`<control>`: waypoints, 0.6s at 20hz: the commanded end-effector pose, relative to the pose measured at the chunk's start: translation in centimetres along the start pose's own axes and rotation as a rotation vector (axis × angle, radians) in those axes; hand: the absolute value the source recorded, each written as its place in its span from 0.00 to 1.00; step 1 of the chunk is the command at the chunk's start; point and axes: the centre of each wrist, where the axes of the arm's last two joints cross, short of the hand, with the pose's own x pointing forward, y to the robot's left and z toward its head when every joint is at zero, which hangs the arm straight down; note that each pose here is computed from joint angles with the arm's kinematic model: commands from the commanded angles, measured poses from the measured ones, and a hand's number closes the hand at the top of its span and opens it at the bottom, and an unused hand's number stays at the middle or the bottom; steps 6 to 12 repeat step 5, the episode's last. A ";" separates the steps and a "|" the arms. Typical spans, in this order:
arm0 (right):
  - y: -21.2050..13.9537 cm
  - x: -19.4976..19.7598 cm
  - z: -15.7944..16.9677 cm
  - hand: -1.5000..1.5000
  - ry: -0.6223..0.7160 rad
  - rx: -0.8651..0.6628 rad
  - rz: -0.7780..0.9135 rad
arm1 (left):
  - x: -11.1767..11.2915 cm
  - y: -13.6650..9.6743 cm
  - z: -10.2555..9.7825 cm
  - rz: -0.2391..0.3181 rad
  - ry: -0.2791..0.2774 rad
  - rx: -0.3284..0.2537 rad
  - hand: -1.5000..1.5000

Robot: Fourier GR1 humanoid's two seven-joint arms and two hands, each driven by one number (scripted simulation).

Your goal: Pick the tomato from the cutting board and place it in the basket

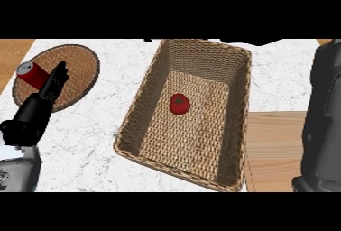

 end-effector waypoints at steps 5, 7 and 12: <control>-8.0 -6.4 0.7 0.00 0.108 -0.274 -0.172 | -1.9 -1.2 1.1 0.011 0.000 -0.001 0.50; -8.0 -6.4 0.7 0.00 0.108 -0.274 -0.172 | -1.9 -1.2 1.1 0.011 0.000 -0.001 0.50; -8.0 -6.4 0.7 0.00 0.108 -0.274 -0.172 | -1.9 -1.2 1.1 0.011 0.000 -0.001 0.50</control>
